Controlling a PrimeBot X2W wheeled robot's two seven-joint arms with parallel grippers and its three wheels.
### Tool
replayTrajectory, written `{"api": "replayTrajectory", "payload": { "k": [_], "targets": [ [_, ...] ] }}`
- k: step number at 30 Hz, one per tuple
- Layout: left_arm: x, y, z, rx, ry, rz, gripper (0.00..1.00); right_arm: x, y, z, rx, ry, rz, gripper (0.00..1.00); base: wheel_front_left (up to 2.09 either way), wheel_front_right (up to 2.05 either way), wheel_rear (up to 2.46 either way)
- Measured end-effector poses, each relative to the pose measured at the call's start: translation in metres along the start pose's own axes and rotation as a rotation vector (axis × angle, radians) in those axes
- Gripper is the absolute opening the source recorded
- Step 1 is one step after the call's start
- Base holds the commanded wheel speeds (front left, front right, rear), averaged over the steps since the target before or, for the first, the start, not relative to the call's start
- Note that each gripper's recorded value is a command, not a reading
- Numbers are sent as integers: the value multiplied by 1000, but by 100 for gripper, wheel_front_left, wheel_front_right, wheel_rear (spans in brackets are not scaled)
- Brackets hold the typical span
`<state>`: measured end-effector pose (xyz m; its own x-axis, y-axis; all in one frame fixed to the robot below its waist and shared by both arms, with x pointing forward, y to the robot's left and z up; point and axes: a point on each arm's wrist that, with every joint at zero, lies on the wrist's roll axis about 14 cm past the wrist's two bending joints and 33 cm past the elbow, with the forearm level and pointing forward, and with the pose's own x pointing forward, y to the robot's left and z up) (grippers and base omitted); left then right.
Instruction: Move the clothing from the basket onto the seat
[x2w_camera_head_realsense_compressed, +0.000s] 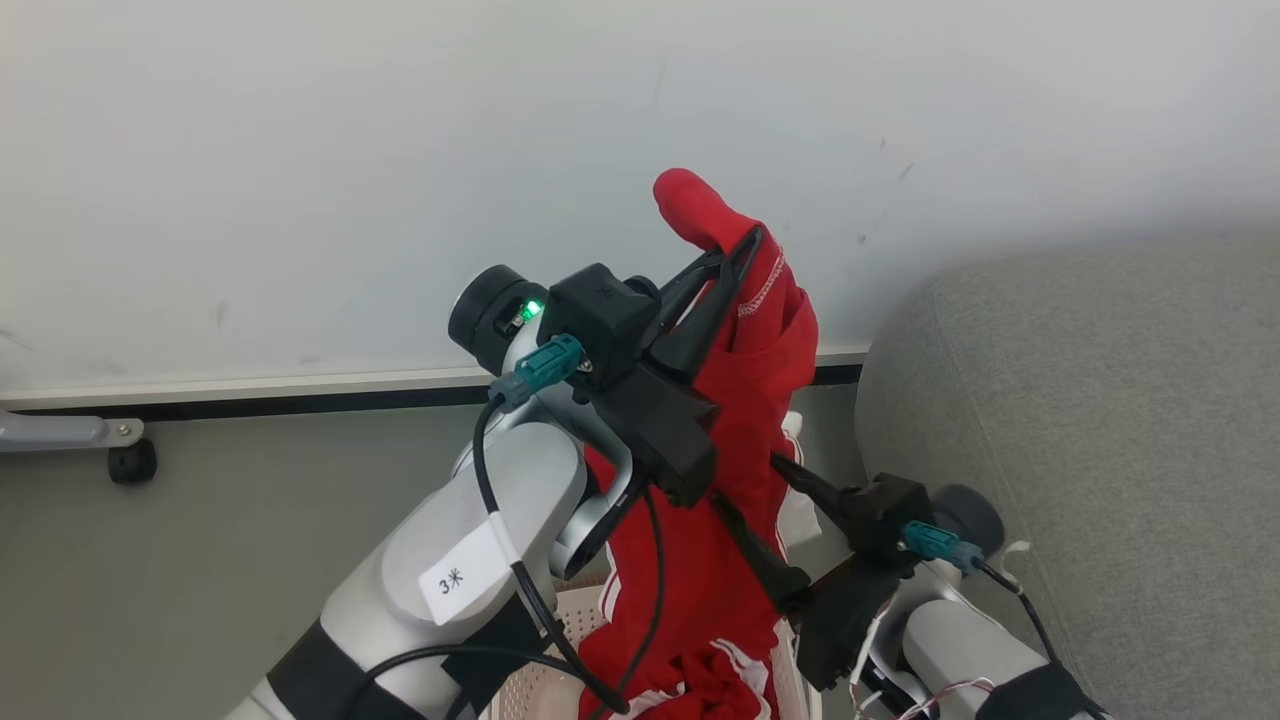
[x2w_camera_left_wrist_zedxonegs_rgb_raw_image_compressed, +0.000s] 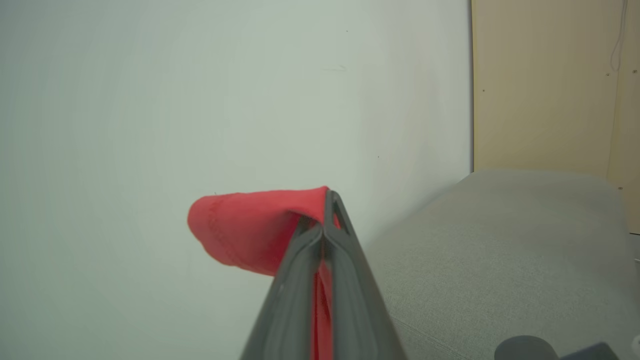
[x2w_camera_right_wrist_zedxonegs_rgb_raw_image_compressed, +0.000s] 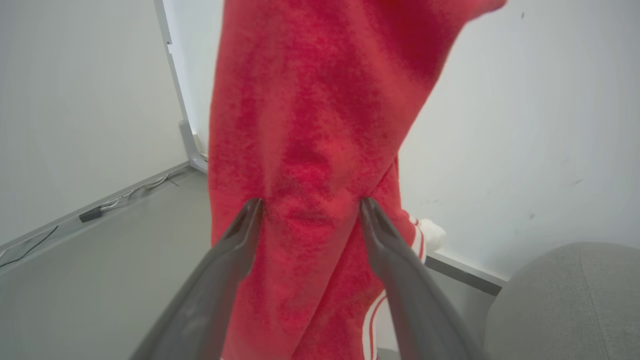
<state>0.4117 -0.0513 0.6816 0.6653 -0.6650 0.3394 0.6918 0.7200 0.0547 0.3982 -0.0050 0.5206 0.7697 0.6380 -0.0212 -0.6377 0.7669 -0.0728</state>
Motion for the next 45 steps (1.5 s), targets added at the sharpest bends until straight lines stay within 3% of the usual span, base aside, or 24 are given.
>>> {"api": "replayTrajectory", "payload": {
  "k": [4, 5, 8, 9, 16, 21, 22, 24, 25, 26, 27, 28, 36, 45],
  "targets": [
    [-1, -1, -3, -3, 10, -1, 0, 8, 11, -3, -12, 25, 47, 96, 0, 0, 0],
    [-1, -1, -4, -4, 13, -1, 0, 10, 14, -4, -11, 29, 57, 52, 0, 0, 0],
    [-2, 1, -7, -7, 20, 5, 0, 15, 22, -4, -10, 36, 84, 10, 0, 0, 0],
    [-3, 2, -8, -10, 23, 8, 0, 17, 23, -3, -10, 35, 91, 0, 0, 0, 0],
    [-7, 19, -19, -37, 53, 72, 0, 19, 27, -3, -19, 45, 120, 0, 0, 0, 0],
    [-15, 33, -33, -55, 87, 119, 0, 16, 11, 6, -17, 25, 92, 0, 0, 0, 0],
    [-17, 34, -37, -63, 97, 125, 5, 14, 7, 8, -14, 20, 82, 0, 0, 0, 0],
    [-22, 36, -47, -77, 117, 142, 58, 11, -3, 12, -15, 10, 61, 0, 0, 0, 0],
    [-24, 36, -52, -82, 128, 147, 75, 9, -8, 15, -15, 5, 48, 0, 0, 0, 0],
    [-26, 37, -56, -87, 137, 151, 87, 6, -15, 16, -18, 1, 34, 0, 0, 0, 0],
    [-28, 37, -60, -96, 146, 154, 87, 3, -21, 18, -21, -3, 19, 0, 0, 0, 0],
    [-29, 37, -64, -102, 153, 160, 100, 0, -28, 20, -19, -8, 2, 0, 0, 0, 0],
    [-40, 20, -94, -179, 208, 160, 100, -31, -83, 43, -46, -60, -138, 0, 0, 0, 0],
    [-42, -21, -117, -250, 251, 83, 100, -80, -133, 64, -88, -105, -288, 0, 0, 0, 0]
  ]
}}
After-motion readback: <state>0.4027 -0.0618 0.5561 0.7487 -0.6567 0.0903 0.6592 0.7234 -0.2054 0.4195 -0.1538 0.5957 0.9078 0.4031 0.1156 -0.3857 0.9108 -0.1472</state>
